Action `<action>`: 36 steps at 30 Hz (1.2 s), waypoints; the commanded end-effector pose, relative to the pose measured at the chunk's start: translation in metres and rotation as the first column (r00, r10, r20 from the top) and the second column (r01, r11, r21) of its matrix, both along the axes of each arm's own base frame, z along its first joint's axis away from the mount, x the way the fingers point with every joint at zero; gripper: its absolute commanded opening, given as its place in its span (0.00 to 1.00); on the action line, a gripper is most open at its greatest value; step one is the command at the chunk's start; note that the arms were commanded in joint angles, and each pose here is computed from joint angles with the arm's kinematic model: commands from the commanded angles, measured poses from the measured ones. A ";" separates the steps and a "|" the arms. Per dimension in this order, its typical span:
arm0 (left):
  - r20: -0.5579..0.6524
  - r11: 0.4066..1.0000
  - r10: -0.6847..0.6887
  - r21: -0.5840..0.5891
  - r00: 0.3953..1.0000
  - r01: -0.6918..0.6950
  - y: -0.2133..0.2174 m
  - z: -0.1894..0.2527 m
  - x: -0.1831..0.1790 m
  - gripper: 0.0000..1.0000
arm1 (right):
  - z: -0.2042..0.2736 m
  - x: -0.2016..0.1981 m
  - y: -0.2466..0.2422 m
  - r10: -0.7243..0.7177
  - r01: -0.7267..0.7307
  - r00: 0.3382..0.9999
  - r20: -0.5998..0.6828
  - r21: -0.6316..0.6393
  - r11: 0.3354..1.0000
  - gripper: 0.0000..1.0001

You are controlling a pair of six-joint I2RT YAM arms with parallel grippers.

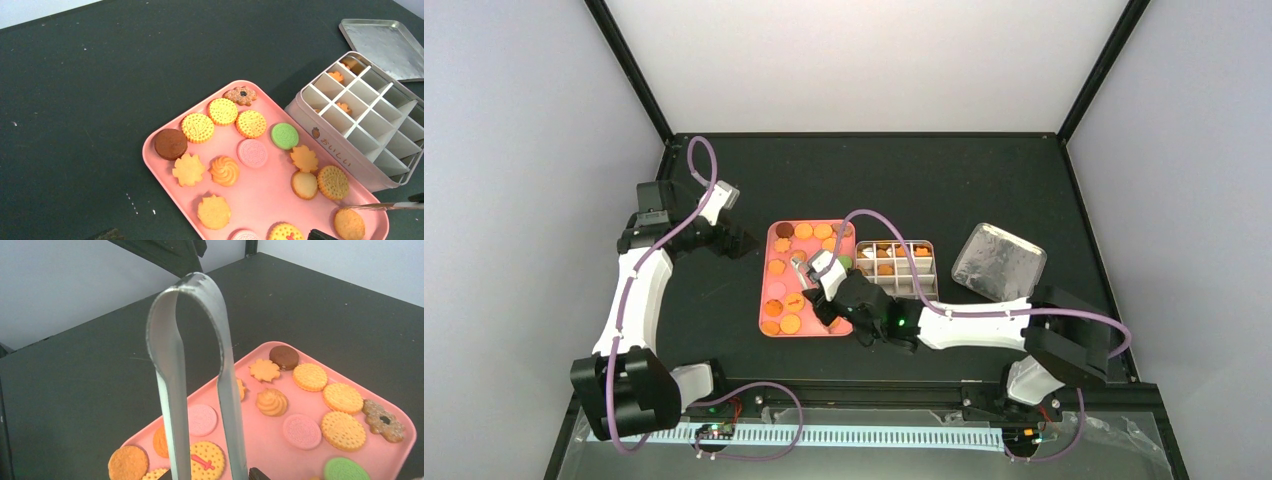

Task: Pack the cookies
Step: Pick up the fake cookies from the plate.

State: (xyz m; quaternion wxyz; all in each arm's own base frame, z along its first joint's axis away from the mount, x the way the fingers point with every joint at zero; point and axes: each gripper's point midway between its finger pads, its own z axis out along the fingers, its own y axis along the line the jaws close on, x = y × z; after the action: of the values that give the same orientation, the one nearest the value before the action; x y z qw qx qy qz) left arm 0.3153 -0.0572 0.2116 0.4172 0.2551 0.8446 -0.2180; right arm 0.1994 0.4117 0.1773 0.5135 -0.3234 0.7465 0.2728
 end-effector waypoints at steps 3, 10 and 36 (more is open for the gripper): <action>0.046 1.000 -0.014 0.012 0.999 0.013 0.001 0.017 -0.001 0.99 | 0.013 0.000 0.012 0.018 -0.019 1.000 0.013 0.059 0.998 0.34; 0.042 1.000 -0.017 -0.002 0.999 0.017 0.000 0.017 0.000 0.99 | 0.009 -0.002 -0.002 -0.015 0.014 1.000 0.026 0.044 0.999 0.26; 0.077 0.999 -0.028 -0.013 0.997 0.029 -0.004 0.029 -0.003 0.99 | 0.111 0.074 -0.140 -0.406 0.380 0.886 0.225 0.150 0.913 0.18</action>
State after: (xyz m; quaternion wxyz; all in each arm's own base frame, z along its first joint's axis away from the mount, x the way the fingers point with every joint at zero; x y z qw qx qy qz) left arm 0.3135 -0.0586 0.2140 0.4194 0.2572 0.8422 -0.2207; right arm 0.2555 0.3161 0.2848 0.6447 -0.2203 0.7035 0.2023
